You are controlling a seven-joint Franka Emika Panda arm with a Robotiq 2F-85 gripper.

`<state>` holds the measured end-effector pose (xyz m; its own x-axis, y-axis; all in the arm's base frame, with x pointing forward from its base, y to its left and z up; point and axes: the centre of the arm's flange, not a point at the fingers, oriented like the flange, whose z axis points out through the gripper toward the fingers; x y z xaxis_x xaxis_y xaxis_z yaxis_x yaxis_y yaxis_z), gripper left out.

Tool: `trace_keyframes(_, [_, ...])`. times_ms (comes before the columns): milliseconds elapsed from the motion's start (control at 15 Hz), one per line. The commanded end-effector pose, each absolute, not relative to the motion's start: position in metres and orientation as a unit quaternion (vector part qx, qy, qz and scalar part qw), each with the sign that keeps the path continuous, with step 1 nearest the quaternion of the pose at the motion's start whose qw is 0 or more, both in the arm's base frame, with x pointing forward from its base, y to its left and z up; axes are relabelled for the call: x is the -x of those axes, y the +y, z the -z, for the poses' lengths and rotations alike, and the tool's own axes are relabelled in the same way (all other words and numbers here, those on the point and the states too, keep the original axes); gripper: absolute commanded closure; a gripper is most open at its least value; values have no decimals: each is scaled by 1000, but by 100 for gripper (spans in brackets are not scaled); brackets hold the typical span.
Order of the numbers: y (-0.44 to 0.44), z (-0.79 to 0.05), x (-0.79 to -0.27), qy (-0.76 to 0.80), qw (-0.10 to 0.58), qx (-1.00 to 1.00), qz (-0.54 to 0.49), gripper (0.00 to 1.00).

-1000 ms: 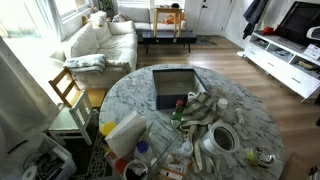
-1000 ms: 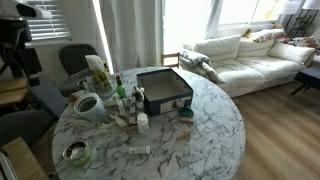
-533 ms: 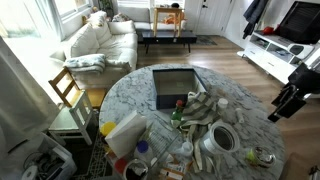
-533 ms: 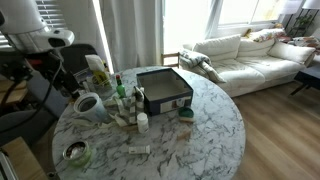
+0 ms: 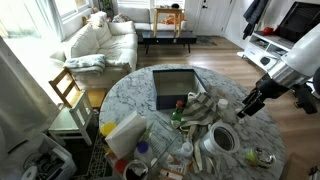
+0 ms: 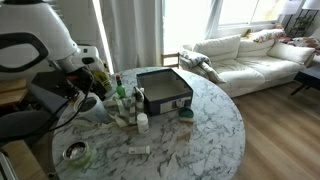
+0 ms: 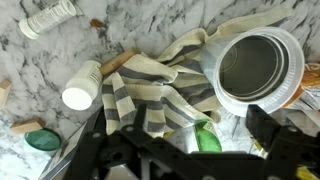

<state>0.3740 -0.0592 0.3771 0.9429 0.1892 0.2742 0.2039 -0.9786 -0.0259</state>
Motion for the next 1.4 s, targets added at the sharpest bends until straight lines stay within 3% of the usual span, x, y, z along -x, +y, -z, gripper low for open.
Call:
trace_keyframes(0, [-58, -373, -377, -100, 27, 986, 133, 0])
trace_keyframes(933, [-56, -330, -379, -146, 74, 980, 114, 0])
trace_keyframes(1200, [-54, -316, -382, -164, 66, 978, 110, 20])
trace_keyframes(1267, [-56, -314, -382, -165, 63, 978, 108, 37])
trace_keyframes(1333, [-56, -312, -383, -170, 61, 977, 112, 47])
